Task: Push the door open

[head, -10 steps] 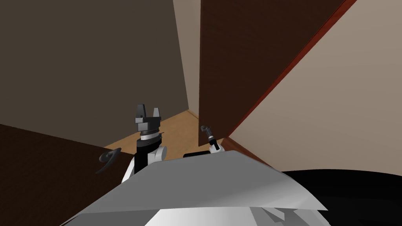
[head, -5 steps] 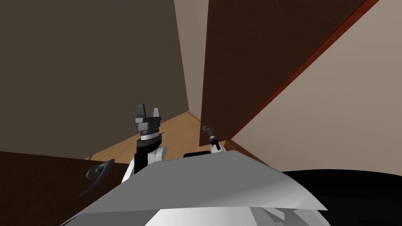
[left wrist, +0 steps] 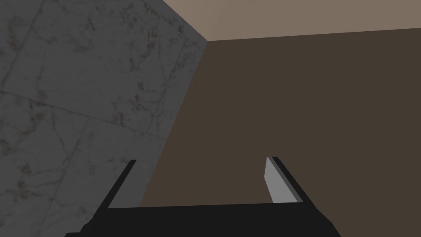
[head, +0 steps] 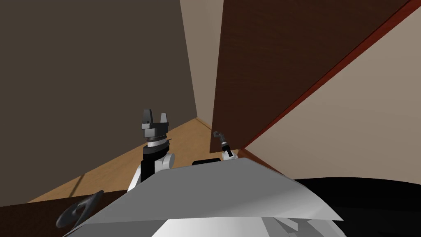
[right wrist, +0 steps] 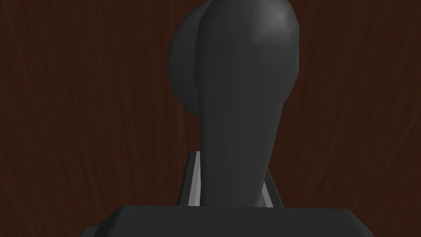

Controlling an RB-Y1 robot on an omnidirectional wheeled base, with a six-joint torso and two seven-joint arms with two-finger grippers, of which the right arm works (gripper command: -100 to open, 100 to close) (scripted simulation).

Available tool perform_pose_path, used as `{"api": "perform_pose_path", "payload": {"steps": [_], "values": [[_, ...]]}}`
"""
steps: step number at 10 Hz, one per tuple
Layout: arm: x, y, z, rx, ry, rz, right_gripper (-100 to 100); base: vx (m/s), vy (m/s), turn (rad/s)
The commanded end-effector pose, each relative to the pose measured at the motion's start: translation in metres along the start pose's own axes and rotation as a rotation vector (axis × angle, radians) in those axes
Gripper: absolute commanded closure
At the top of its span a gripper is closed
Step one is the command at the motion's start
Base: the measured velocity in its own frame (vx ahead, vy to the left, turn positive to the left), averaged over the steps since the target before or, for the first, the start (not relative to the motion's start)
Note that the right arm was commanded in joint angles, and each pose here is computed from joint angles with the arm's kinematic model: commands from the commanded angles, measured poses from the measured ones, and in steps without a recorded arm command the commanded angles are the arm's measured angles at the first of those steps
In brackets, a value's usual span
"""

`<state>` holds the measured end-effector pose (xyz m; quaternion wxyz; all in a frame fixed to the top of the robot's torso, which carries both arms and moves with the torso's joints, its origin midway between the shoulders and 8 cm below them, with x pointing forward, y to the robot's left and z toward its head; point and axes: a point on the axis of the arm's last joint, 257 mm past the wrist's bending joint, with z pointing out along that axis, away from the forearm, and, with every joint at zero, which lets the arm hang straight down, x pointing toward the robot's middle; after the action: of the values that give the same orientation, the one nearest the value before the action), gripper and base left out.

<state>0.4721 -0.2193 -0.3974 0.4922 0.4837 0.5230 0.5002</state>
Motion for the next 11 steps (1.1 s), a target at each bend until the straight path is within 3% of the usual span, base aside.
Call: {"api": "perform_pose_path", "payload": {"steps": [1,4,5,11], "values": [[-0.024,0.006,0.0002,-0.015,-0.042,-0.010,100,0.178,0.144,-0.069],[-0.046,0.006,-0.0007,-0.015,-0.097,-0.008,100,0.191,0.132,-0.088],[-0.046,0.006,-0.0007,-0.015,-0.097,-0.008,100,0.113,0.071,-0.047],[-0.079,0.005,-0.0050,-0.014,-0.200,0.015,100,0.189,0.114,-0.079]]}}
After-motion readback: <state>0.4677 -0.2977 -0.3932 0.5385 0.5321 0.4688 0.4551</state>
